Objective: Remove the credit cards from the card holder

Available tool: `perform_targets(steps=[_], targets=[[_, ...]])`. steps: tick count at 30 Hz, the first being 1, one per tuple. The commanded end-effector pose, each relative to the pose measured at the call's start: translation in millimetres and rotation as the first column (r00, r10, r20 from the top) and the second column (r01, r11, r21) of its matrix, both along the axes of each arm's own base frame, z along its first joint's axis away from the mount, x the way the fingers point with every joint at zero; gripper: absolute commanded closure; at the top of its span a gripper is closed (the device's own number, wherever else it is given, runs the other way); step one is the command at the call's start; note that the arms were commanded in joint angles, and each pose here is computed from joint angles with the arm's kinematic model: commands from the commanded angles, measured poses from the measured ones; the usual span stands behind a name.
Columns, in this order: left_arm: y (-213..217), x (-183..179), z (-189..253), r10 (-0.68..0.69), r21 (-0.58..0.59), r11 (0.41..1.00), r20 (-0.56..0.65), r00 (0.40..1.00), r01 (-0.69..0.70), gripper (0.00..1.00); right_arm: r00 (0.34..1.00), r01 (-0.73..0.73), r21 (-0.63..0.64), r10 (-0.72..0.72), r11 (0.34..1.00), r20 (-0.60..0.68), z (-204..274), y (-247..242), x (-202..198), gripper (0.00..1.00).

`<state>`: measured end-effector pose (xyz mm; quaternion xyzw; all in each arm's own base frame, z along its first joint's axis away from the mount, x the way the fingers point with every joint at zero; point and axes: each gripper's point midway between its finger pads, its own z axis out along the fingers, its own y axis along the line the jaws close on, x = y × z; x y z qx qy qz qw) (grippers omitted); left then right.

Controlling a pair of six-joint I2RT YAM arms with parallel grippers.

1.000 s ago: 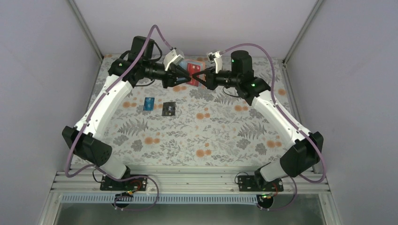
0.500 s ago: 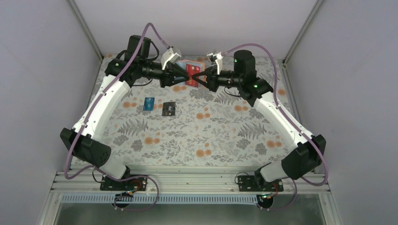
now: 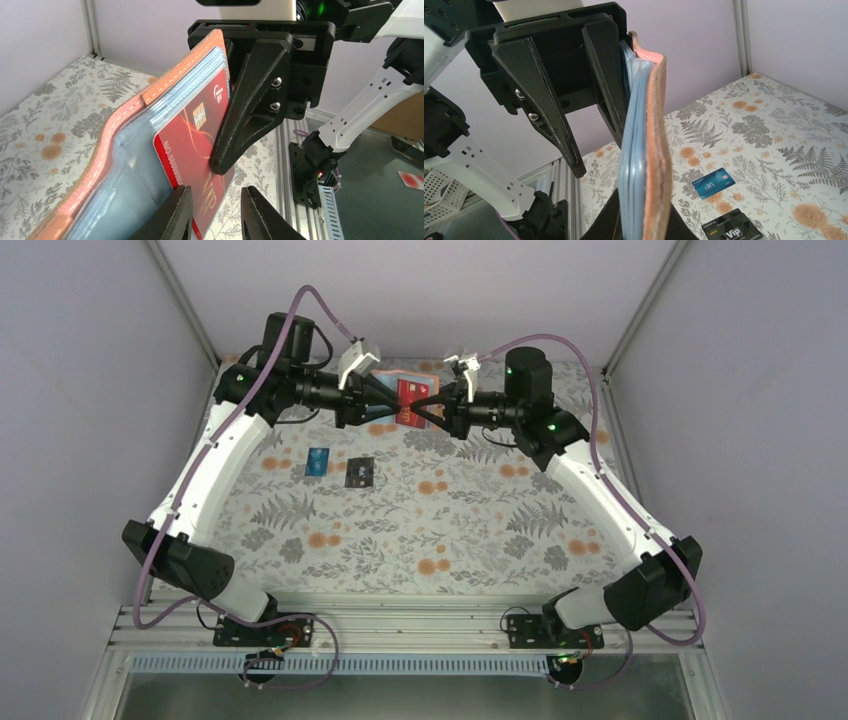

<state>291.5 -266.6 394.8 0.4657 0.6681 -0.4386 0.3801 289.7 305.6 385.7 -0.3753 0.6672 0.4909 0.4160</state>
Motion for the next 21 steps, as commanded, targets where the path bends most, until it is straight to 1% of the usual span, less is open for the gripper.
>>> perform_targets(steps=[1, 6, 11, 14, 18, 21], targets=[[5, 2, 4, 0.016, 0.019, 1.0, 0.052, 0.999, -0.017, 0.74, 0.979, -0.15, 0.075, 0.137, 0.986, 0.15, 41, -1, -41, 0.96], [9, -2, 9, 0.012, 0.024, 1.0, 0.081, 0.997, -0.014, 0.74, 0.975, -0.16, 0.078, 0.145, 0.984, 0.171, 44, -3, -47, 0.96], [5, -4, 8, -0.013, 0.008, 1.0, 0.059, 0.998, 0.013, 0.74, 0.969, -0.19, 0.086, 0.172, 0.978, 0.179, 45, -3, -51, 0.96], [-2, -9, 6, -0.035, 0.013, 0.999, 0.058, 0.998, 0.035, 0.75, 0.971, -0.18, 0.084, 0.163, 0.98, 0.177, 44, -3, -49, 0.96], [-18, -25, 13, -0.093, 0.004, 0.996, 0.093, 0.991, 0.093, 0.86, 0.973, -0.177, 0.081, 0.162, 0.981, 0.163, 39, -1, -45, 0.96], [-23, -34, 20, -0.122, -0.01, 0.992, 0.105, 0.987, 0.123, 0.89, 0.973, -0.176, 0.083, 0.161, 0.981, 0.165, 40, 0, -44, 0.96]])
